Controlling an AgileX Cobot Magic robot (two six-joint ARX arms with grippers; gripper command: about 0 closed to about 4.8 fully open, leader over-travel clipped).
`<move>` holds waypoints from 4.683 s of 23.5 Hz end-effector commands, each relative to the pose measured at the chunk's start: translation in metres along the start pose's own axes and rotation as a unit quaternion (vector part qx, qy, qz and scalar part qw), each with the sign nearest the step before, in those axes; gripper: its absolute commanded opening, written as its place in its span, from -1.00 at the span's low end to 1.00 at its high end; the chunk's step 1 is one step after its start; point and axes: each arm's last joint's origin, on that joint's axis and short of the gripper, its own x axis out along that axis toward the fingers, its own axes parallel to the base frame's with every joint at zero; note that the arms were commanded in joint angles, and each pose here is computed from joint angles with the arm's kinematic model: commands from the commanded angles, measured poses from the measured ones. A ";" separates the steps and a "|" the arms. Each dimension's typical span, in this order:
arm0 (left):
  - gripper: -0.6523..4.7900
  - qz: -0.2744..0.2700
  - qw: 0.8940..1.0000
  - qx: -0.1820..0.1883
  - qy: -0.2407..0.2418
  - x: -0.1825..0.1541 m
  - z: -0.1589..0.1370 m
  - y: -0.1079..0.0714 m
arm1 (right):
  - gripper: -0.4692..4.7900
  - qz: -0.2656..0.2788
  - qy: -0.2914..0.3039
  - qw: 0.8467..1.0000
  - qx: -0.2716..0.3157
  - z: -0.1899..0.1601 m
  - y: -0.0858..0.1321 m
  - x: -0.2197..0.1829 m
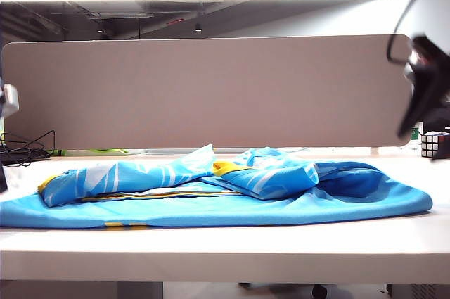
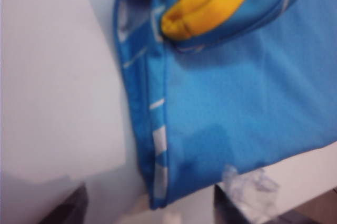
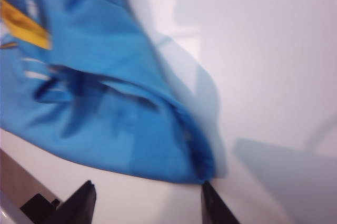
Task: Fold the bottom side of the soccer jersey horizontally towards the center, about one-third of the way, then fold the sleeve back towards the center, creating a straight line along the edge of the the soccer jersey, and finally fold the bottom of the soccer jersey up towards the top, creating a neat rectangle.
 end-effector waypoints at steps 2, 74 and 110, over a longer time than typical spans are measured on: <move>0.36 -0.020 0.999 -0.022 -0.037 0.013 -0.008 0.005 | 0.23 0.023 -0.023 0.999 0.020 -0.011 -0.013 0.017; -0.78 0.025 0.946 0.076 -0.314 -0.033 0.134 -0.045 | -0.84 0.009 -0.246 0.963 -0.108 0.108 0.059 0.007; -0.78 0.090 0.817 0.150 -0.549 -0.147 -0.085 -0.087 | -0.83 -0.089 -0.446 0.852 -0.258 -0.126 0.106 -0.114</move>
